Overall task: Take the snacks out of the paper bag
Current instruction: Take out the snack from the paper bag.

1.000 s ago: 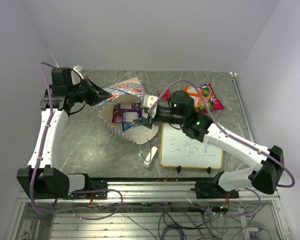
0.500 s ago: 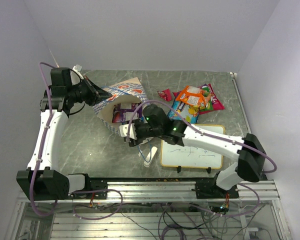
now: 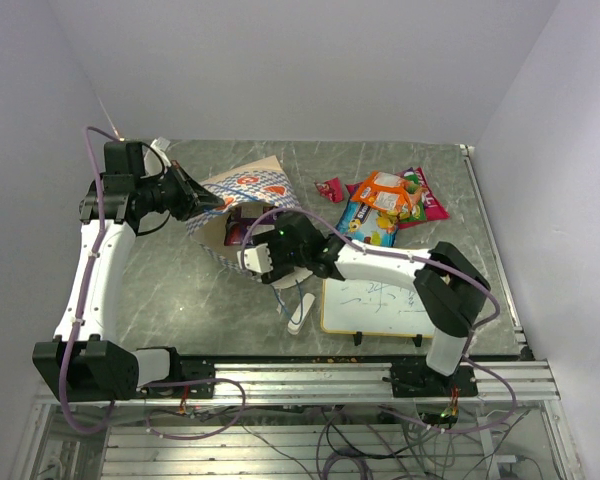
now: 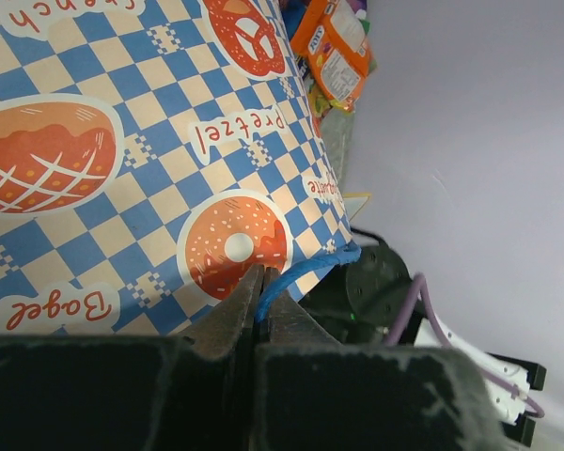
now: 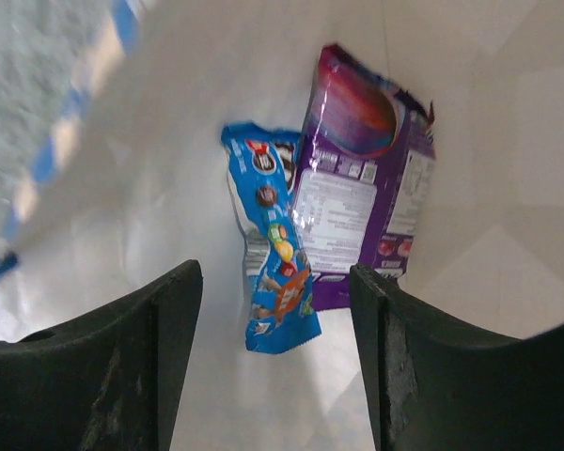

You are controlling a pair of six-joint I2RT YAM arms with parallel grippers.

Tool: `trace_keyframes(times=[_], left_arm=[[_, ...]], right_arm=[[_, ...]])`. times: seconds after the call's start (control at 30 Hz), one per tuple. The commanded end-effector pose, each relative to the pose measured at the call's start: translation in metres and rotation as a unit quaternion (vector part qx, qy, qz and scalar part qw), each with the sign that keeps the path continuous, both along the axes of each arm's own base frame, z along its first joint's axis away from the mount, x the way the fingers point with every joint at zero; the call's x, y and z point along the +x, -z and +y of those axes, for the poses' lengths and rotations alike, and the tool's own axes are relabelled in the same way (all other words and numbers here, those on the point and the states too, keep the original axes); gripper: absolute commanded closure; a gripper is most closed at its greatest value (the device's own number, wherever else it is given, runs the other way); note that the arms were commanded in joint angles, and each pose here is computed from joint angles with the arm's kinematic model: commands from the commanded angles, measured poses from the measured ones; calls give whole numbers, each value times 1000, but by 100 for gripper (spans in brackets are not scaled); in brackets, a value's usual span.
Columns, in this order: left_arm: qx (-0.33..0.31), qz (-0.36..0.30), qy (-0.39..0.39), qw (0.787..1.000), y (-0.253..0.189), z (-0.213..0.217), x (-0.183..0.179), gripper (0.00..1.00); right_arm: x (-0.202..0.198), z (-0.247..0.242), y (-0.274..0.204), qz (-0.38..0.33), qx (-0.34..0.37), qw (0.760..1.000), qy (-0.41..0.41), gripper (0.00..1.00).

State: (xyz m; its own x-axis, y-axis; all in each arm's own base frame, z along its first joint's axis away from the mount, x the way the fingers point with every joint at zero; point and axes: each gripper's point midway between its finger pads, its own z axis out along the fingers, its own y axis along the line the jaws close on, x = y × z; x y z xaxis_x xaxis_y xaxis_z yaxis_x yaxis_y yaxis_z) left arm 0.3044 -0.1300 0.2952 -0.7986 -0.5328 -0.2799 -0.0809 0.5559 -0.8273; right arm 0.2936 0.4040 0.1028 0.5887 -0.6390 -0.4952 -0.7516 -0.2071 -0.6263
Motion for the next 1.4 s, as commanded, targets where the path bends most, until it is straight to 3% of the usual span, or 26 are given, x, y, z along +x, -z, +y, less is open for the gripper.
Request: trace_keyframes(times=[0.0, 0.4, 0.47, 0.67, 0.83, 1.17, 1.37], left_arm=[[8, -9, 28, 1000, -5, -1, -5, 93], [15, -12, 45, 999, -8, -1, 4, 93], [20, -14, 45, 999, -10, -1, 7, 93], [23, -16, 44, 999, -10, 0, 11, 93], [28, -23, 39, 999, -14, 2, 13, 93], [29, -12, 23, 999, -8, 4, 16, 93], [23, -8, 23, 999, -5, 3, 13, 93]], right_arm=[[25, 0, 8, -35, -10, 999, -4, 36], [66, 21, 46, -39, -37, 998, 28, 39], [65, 20, 52, -35, -42, 998, 27, 44], [60, 23, 42, -23, -25, 999, 24, 73], [58, 29, 22, -11, 0, 1000, 28, 90], [44, 20, -36, -20, 39, 998, 35, 99], [38, 17, -43, -18, 39, 998, 37, 100]])
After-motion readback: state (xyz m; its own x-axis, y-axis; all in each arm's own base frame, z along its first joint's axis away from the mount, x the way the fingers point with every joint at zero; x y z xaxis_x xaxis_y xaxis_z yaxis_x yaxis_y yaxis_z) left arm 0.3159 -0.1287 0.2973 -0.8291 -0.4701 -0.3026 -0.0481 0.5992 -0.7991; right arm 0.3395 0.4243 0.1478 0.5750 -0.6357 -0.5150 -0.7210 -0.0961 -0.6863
